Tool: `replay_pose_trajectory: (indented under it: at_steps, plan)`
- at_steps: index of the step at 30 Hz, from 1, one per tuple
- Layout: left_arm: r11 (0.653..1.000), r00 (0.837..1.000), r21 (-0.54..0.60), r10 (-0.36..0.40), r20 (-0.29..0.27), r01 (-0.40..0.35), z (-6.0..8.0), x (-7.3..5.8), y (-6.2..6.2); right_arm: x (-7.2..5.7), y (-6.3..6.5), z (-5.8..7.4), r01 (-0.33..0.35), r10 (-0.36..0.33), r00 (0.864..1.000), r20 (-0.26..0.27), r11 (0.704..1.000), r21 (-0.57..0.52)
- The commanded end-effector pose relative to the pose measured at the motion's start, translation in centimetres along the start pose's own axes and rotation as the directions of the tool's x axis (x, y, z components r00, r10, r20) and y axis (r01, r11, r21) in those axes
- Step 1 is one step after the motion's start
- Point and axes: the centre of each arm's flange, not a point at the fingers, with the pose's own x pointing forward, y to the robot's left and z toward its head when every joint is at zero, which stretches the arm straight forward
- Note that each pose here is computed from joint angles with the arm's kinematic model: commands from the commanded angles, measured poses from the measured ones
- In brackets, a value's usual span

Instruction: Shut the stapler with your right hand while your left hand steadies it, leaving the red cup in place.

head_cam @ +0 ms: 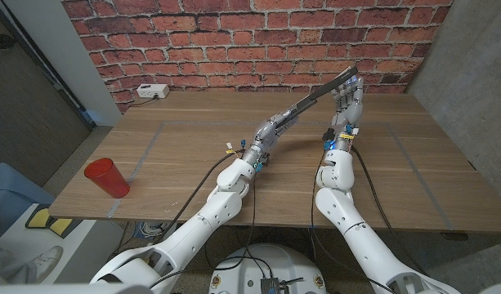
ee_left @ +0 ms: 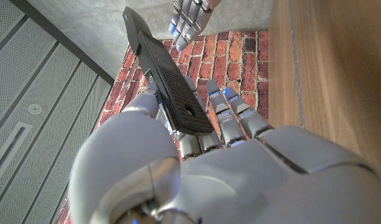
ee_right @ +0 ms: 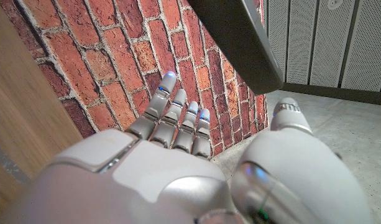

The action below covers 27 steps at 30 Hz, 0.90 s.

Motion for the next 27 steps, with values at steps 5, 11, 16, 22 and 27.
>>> replay_pose_trajectory:
  at_steps: [5,11,16,22,27]
  plan:
    - [1.000,1.000,0.015,0.021,-0.002,-0.021,0.8,-0.2,0.1,-0.8,-2.3,0.2,0.042,-0.042,0.999,-0.022,0.999,-0.024]
    - [0.999,0.999,0.032,0.034,0.012,-0.034,1.0,-1.0,-0.3,-1.2,-2.7,0.2,0.037,-0.038,0.999,-0.035,0.999,-0.026]
    - [0.997,0.999,0.057,0.044,0.027,-0.045,1.5,-1.2,-0.2,-1.5,-2.9,0.2,0.026,-0.027,0.999,-0.044,0.999,-0.026]
    - [0.993,0.997,0.095,0.063,0.052,-0.068,2.1,-1.2,-0.2,-1.6,-2.7,0.4,0.008,-0.010,0.998,-0.065,0.999,-0.033]
    - [0.990,0.995,0.114,0.072,0.065,-0.080,2.4,-1.3,0.0,-1.7,-2.7,0.3,0.009,-0.011,0.996,-0.085,1.000,-0.021]
